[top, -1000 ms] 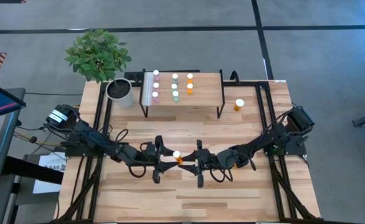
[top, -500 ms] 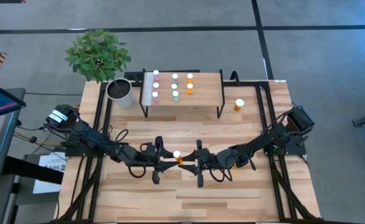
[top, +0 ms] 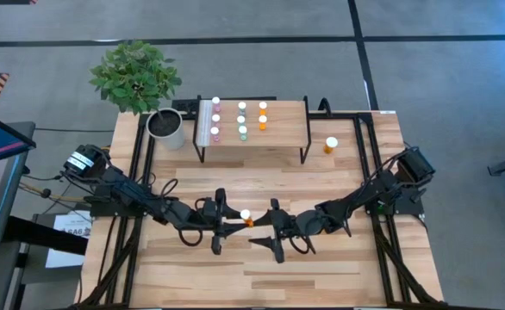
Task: Pick and place medicine bottles onto shelf by color
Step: Put the small orange pill bottle aligned with the other small orange pill bottles on the shelf
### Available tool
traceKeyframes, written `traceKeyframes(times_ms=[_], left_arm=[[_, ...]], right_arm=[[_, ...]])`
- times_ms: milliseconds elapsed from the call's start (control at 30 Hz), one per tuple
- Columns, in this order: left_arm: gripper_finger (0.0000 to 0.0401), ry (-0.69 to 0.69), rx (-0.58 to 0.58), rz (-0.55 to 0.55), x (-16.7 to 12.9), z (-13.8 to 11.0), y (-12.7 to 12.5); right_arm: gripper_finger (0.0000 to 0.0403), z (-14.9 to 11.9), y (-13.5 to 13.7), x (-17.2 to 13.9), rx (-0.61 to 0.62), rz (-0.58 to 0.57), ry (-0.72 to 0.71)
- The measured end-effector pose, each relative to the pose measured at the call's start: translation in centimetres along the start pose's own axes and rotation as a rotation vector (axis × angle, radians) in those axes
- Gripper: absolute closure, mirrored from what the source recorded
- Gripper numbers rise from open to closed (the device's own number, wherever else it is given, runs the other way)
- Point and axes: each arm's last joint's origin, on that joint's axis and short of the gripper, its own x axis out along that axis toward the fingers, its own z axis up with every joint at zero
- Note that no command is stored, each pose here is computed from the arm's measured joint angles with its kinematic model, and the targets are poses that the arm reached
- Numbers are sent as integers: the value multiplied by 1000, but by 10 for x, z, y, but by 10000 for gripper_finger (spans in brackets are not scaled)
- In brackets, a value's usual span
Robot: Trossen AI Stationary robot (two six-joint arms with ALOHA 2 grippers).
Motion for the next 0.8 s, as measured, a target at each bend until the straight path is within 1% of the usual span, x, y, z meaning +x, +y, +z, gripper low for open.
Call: traceKeyframes(times_ms=[200, 433, 533, 800], left_arm=[[305, 48, 26, 17, 1, -5, 3], [305, 112, 1, 64, 3, -10, 14], [305, 121, 0, 71, 4, -11, 15], [305, 133, -2, 71, 4, -12, 15]], right_arm=[[143, -2, -2, 0, -8, -10, 19], [143, -3, -8, 2, 1, -35, 41], [143, -4, -11, 3, 19, -47, 57], [143, -5, -14, 3, 17, -58, 77]])
